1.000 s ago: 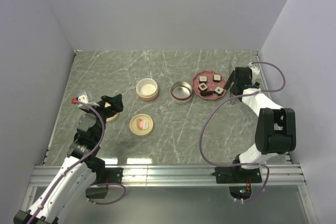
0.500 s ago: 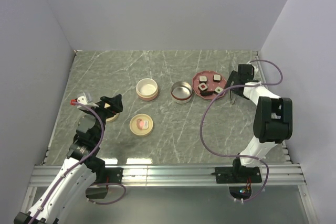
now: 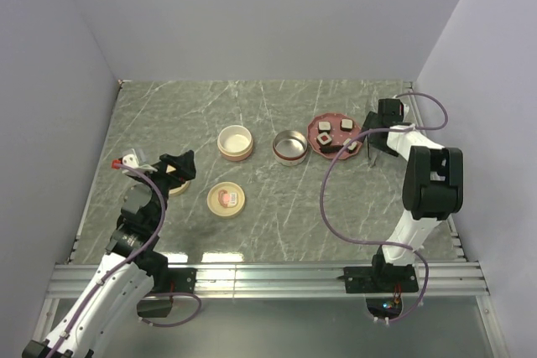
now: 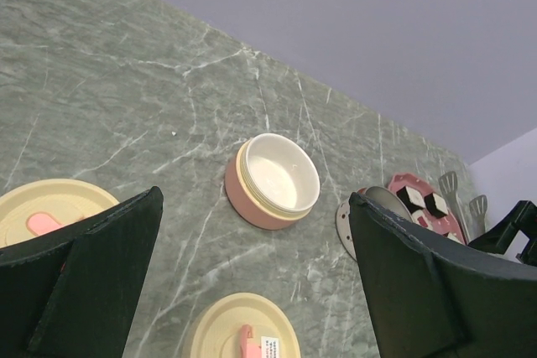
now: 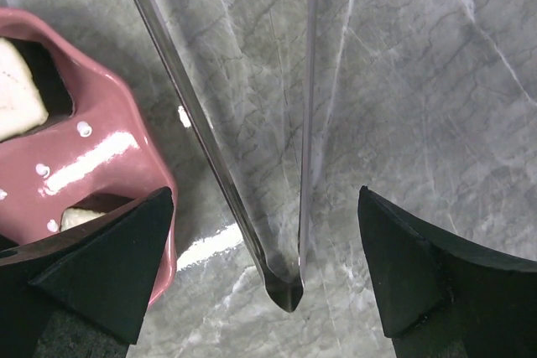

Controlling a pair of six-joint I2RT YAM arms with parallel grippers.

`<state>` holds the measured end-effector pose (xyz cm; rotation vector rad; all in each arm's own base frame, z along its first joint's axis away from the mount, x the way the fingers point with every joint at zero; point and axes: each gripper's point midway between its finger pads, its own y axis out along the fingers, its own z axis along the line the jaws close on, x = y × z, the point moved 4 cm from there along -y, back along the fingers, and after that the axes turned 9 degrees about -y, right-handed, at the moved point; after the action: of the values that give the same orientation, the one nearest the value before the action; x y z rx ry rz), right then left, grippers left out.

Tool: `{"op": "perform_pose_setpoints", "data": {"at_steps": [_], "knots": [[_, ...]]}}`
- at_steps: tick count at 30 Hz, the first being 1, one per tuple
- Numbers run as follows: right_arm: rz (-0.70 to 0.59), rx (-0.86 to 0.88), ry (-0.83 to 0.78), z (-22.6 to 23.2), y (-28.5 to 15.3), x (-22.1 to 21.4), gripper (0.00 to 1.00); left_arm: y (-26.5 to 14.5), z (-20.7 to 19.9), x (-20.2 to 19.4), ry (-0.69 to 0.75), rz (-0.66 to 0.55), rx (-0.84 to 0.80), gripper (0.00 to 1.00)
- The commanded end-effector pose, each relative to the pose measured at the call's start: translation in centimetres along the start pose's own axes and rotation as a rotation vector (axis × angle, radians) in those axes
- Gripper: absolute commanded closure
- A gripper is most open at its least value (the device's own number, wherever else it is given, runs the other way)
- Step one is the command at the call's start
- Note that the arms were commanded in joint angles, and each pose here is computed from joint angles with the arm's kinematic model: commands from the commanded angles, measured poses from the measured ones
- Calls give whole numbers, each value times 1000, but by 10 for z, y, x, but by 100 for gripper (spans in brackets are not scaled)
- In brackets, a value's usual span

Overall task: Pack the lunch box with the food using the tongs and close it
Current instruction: Grab the clamp with the right arm

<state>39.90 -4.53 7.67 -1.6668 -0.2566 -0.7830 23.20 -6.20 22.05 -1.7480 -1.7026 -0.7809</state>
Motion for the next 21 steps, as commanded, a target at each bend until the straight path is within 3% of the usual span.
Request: {"op": "perform_pose_setpoints", "data": {"at_steps": [1,18,21], "knots": [[-25,-28,-7,-3,0,17,3,-1,-4,2,-17,-8,-26,0],[29,-72,-27,-11,15,23,5,-1,-4,0,-17,-5,-28,0],[25,-33,-39,-6,15,25,12,-2,-4,1,-16,-5,-30,0]]}}
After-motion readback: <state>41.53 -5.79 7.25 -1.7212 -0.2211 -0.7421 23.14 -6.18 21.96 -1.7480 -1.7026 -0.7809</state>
